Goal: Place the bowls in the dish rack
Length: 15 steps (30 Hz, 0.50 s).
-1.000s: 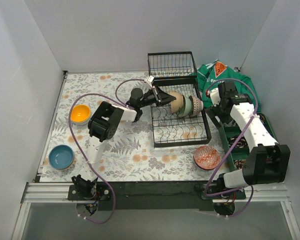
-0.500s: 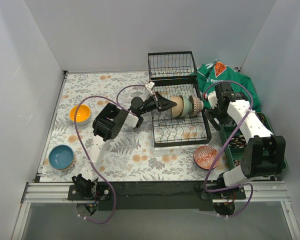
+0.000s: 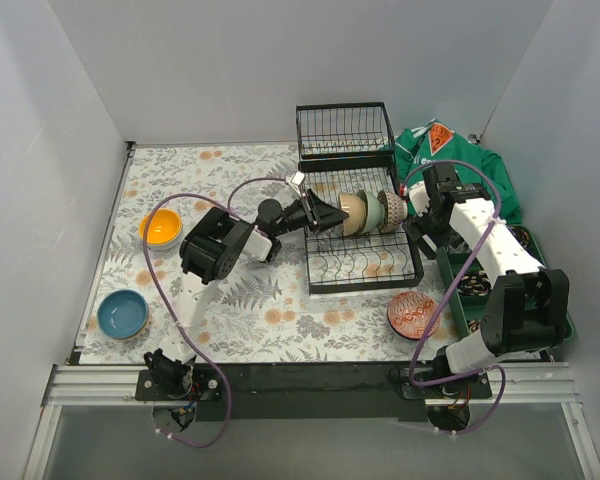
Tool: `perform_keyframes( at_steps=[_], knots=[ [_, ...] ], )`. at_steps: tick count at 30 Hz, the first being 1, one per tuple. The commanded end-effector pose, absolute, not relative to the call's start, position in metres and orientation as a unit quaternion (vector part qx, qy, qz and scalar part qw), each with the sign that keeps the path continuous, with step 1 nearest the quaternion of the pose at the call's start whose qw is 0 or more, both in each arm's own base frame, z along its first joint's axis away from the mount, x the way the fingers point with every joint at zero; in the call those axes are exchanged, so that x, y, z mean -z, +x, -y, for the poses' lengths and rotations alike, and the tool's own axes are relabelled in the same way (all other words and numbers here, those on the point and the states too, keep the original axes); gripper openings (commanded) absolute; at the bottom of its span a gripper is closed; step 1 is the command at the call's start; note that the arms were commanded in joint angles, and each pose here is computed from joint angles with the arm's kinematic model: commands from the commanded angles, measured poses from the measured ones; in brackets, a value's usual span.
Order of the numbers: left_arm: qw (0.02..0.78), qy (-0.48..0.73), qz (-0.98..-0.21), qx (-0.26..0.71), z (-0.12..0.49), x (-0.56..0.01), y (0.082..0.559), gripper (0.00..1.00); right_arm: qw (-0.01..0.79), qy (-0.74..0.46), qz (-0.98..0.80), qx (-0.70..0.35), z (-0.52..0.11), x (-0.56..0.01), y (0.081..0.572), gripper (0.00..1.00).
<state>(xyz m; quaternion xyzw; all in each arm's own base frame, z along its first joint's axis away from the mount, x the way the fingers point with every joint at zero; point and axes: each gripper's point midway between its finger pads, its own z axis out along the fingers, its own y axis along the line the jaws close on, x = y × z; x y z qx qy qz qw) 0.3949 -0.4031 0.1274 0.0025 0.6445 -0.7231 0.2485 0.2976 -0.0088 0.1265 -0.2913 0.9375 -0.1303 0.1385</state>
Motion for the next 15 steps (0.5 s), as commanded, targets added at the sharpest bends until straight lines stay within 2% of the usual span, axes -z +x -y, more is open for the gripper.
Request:
perform_keyframes(
  at_steps=[1,3,4,5,11,15],
  knots=[
    [0.189,-0.027,-0.645,0.74,0.389,-0.176,0.381,0.44,0.174,-0.29,-0.932,0.133,0.005,-0.143,0.314,0.91],
    [0.211,0.006,-0.656,0.724,0.386,-0.18,0.378,0.47,0.181,-0.288,-0.93,0.136,0.006,-0.147,0.315,0.93],
    [0.215,0.021,-0.661,0.719,0.384,-0.18,0.375,0.56,0.193,-0.287,-0.928,0.136,0.004,-0.151,0.316,0.93],
    [0.206,0.017,-0.681,0.702,0.382,-0.17,0.377,0.57,0.199,-0.287,-0.928,0.134,0.003,-0.153,0.316,0.93],
    [0.205,0.051,-0.748,0.629,0.352,-0.146,0.373,0.6,0.218,-0.278,-0.929,0.113,-0.001,-0.155,0.292,0.94],
    [0.237,0.101,-0.79,0.556,0.317,-0.143,0.37,0.59,0.236,-0.276,-0.926,0.103,-0.004,-0.162,0.284,0.94]
  ],
)
